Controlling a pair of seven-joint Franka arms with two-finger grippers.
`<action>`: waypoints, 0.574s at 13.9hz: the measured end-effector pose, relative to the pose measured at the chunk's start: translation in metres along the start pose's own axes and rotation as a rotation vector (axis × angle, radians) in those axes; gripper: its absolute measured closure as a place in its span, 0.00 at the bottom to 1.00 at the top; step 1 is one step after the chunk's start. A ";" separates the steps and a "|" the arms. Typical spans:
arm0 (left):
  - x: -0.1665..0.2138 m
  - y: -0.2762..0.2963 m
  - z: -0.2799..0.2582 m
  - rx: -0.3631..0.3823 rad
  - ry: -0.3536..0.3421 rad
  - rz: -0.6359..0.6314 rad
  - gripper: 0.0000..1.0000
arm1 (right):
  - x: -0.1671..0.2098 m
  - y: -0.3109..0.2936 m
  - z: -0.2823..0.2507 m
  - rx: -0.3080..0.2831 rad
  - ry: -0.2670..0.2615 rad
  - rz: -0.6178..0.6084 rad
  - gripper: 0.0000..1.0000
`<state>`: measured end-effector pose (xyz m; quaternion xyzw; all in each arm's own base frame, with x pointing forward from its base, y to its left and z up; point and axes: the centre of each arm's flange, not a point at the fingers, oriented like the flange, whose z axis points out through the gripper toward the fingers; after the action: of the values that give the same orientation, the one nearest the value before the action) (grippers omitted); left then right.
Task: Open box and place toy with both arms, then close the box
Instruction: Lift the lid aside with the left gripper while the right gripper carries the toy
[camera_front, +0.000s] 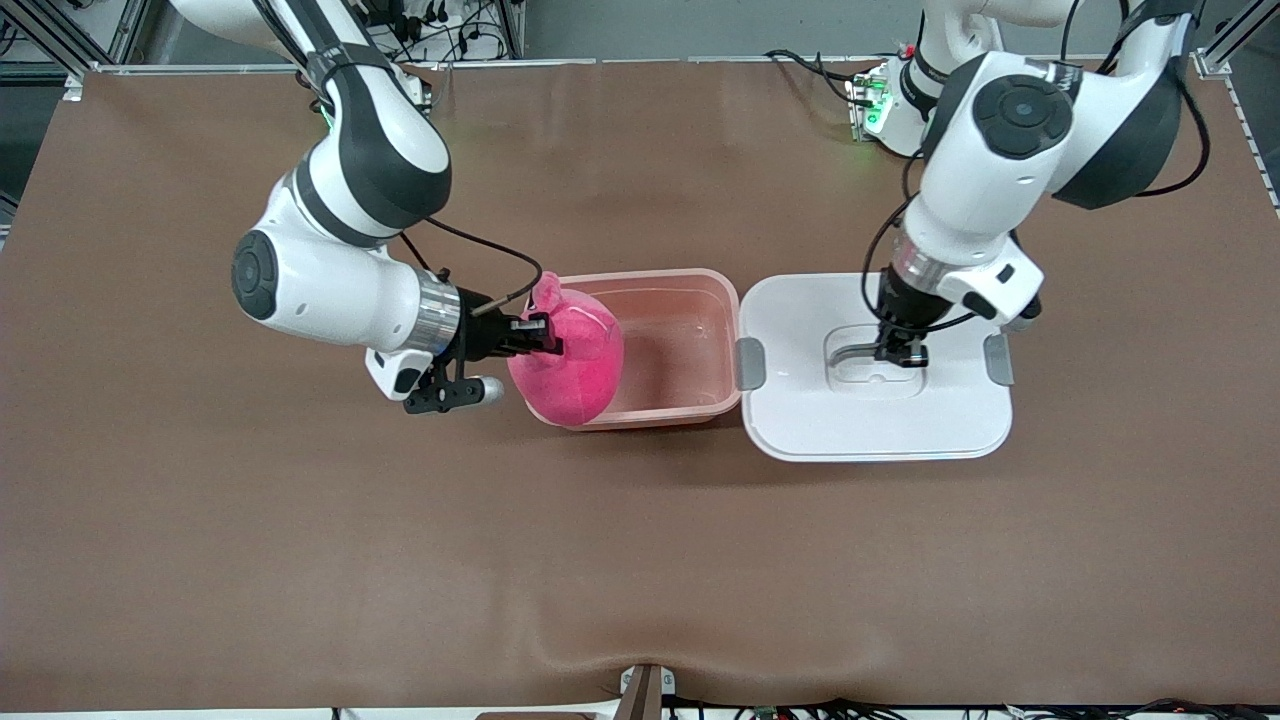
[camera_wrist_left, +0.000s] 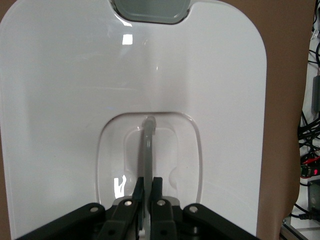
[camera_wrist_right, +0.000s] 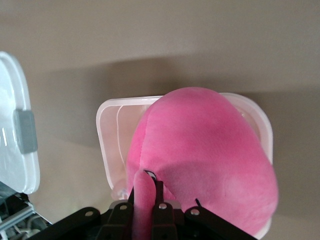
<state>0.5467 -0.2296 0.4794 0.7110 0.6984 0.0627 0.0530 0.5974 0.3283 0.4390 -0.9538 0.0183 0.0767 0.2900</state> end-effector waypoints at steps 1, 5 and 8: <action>0.013 -0.005 0.001 -0.004 0.001 0.010 0.93 | 0.000 0.000 0.004 0.001 -0.005 0.023 0.89; 0.049 -0.019 0.008 -0.013 0.007 0.030 0.93 | -0.004 -0.005 0.019 -0.006 -0.025 0.058 0.89; 0.062 -0.020 0.009 -0.024 0.005 0.053 0.93 | -0.007 -0.008 0.031 -0.016 -0.043 0.095 0.89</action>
<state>0.5291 -0.1672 0.4684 0.7283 0.6788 0.0742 0.0578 0.5870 0.3523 0.4190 -0.9523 0.0570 0.1110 0.2785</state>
